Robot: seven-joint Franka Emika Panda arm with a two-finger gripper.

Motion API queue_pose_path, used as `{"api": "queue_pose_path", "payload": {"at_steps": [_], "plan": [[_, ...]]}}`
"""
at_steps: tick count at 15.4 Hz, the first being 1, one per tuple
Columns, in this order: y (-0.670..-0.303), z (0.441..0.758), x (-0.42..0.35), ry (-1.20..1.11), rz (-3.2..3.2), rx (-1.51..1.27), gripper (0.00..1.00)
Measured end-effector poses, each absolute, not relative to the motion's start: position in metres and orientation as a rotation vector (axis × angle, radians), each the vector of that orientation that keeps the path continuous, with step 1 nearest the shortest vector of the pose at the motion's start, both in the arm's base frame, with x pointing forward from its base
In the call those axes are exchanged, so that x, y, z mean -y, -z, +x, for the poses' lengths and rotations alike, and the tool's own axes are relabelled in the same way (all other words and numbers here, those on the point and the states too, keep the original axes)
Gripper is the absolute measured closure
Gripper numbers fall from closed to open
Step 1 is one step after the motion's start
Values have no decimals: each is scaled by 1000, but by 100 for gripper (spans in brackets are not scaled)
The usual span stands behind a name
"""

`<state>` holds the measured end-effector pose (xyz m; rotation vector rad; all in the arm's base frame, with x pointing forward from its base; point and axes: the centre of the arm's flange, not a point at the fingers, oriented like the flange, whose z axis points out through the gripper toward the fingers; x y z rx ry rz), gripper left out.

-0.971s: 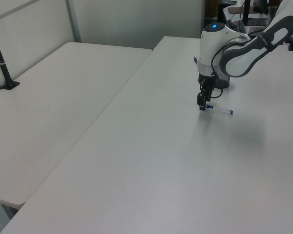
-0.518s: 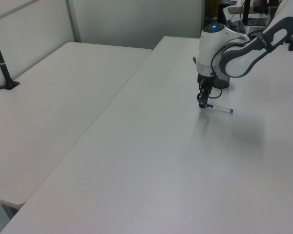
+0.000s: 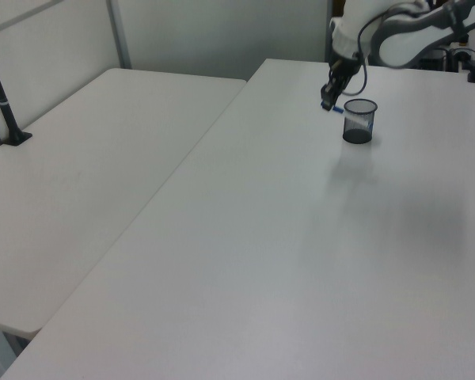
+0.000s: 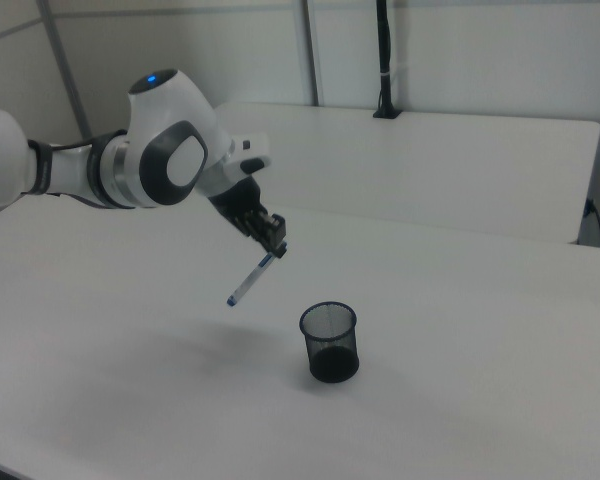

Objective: Insert the marker
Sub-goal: 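Lift the marker and carry it upright over the black mesh cup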

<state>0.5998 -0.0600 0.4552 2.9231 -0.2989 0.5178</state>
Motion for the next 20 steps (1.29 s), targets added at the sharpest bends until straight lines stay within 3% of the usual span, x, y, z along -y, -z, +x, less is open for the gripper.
{"api": "queue_pose_path", "payload": {"at_steps": [3, 7, 11, 20], "plan": [[-495, 596, 95, -749, 2862, 369, 81], [-510, 592, 144, -1018, 2756, 375, 81], [-484, 579, 164, -1168, 2689, 317, 81], [-405, 542, 160, -1249, 2645, 95, 81]]}}
